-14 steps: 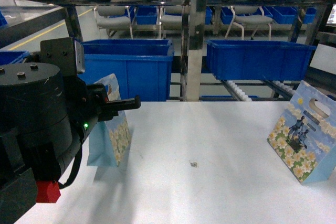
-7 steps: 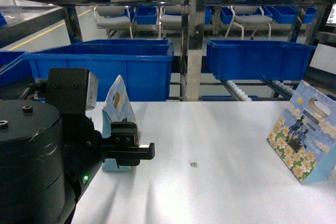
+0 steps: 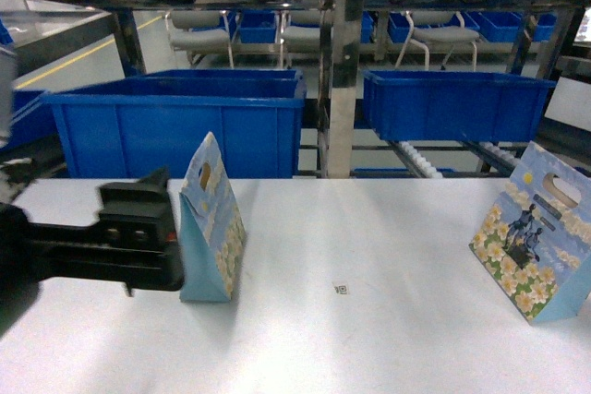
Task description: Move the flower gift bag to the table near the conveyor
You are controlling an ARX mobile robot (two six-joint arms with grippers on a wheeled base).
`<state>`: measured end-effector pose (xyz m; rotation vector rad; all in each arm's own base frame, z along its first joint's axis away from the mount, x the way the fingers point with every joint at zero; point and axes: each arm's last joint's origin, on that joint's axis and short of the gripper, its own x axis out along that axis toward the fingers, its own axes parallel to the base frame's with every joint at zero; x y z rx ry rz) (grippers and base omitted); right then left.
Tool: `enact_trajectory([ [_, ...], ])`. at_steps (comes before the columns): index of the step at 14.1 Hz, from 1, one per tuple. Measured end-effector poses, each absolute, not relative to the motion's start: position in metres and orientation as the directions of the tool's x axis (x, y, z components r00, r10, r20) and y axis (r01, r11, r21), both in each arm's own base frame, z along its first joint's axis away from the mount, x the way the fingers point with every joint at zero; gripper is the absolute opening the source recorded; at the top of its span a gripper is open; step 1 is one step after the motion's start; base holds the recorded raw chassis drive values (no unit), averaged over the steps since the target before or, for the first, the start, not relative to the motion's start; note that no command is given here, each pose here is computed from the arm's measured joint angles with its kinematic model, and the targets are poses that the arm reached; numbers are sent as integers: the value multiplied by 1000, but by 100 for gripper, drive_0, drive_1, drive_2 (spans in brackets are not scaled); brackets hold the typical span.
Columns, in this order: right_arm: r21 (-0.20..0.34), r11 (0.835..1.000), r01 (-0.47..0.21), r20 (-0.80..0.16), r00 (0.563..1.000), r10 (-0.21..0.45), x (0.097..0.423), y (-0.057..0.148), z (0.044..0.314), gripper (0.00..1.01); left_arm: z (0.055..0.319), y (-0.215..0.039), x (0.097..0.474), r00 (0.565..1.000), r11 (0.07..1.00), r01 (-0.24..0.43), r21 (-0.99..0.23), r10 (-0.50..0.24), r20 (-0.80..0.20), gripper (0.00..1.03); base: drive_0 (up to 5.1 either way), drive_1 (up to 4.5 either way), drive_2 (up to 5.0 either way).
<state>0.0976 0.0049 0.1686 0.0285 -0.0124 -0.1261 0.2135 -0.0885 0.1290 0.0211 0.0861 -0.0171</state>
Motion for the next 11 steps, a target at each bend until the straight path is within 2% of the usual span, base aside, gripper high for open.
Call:
enact_trajectory([
  [5, 29, 992, 126, 11, 992, -126, 98, 5, 169, 98, 157, -51, 180, 999, 1000, -30, -8, 30, -25, 98, 0, 0, 0],
  [8, 29, 992, 125, 11, 992, -126, 98, 5, 169, 98, 183, -39, 148, 1000, 1000, -29, -3, 29, 12, 98, 0, 0, 0],
  [11, 29, 992, 126, 11, 992, -126, 98, 5, 169, 98, 192, -35, 111, 999, 999, -33, 18, 32, 27, 98, 0, 0, 0],
])
